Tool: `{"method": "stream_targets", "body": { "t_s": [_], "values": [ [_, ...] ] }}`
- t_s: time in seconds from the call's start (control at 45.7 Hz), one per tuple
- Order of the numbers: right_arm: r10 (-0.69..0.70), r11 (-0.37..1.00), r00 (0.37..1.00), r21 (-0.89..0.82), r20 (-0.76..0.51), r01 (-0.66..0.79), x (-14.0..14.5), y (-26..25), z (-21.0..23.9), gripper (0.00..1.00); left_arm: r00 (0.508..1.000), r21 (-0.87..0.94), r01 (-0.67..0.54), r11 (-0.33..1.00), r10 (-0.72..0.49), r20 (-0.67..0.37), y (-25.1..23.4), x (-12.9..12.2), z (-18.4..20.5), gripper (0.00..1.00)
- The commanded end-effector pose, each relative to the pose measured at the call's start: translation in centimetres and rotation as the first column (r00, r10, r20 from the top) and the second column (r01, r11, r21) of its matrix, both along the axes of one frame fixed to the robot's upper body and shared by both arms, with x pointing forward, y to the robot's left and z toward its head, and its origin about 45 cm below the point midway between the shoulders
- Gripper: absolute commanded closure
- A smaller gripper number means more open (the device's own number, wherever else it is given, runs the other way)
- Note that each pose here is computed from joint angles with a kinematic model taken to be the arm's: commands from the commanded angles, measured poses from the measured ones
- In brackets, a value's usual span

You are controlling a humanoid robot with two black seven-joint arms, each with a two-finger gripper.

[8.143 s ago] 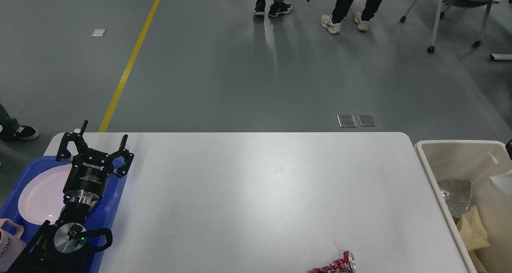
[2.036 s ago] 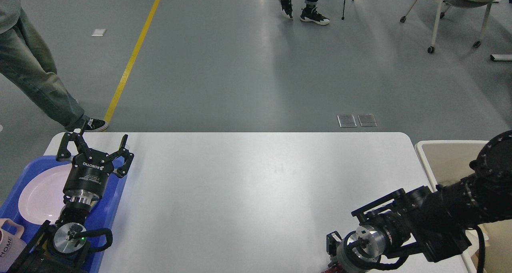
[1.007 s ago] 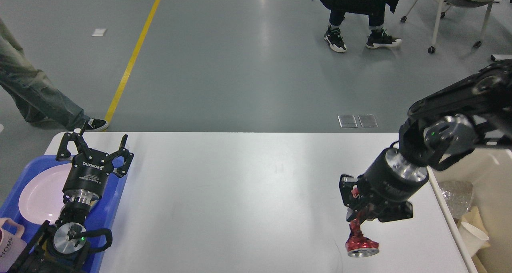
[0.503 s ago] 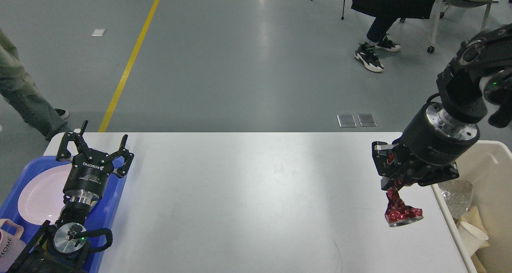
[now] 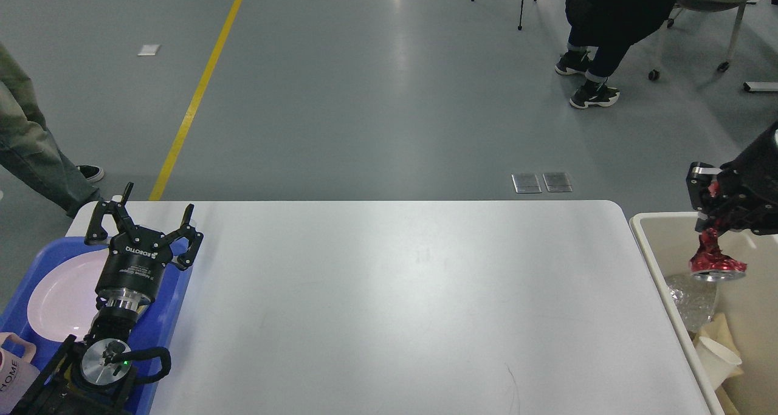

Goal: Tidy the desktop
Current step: 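Carry the can to the bin and release it inside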

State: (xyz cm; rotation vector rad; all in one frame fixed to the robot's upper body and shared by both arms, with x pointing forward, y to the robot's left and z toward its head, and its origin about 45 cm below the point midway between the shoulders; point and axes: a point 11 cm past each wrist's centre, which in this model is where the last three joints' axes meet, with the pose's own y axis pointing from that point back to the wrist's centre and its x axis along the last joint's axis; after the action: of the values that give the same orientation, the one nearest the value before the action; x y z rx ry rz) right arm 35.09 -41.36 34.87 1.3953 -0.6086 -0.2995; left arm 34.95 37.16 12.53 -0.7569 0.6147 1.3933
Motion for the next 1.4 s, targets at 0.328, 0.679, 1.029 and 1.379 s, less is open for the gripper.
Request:
{"method": "stream_targets", "body": {
  "t_s": [0.328,0.679,1.029,1.379],
  "values": [
    [-0.247,0.954,0.959,-0.139,0.139,0.266,0.4,-13.5,-11.2,1.00,1.000,-0.001,0.001,1.000,-0.001,0.001,0.0,0.0,0.0,0.03],
    [-0.102,0.866,0.930,-0.429,0.354,0.258,-4.0,-15.7,-24.8,1.00,1.000,-0.001,0.000,1.000,0.000,0.002,0.0,0.0,0.0,0.03],
    [0.075,0.827,0.946,-0.550,0.314,0.117,-7.7,-13.9,-30.4,1.00,1.000,-0.001,-0.001,1.000,0.001,0.001,0.0,0.0,0.0,0.03],
    [0.065,0.833,0.953,-0.542,0.295,0.112,-9.1,-13.2,-31.9,1.00,1.000,-0.001,-0.001,1.000,0.001,0.001,0.0,0.0,0.0,0.03]
  ]
}}
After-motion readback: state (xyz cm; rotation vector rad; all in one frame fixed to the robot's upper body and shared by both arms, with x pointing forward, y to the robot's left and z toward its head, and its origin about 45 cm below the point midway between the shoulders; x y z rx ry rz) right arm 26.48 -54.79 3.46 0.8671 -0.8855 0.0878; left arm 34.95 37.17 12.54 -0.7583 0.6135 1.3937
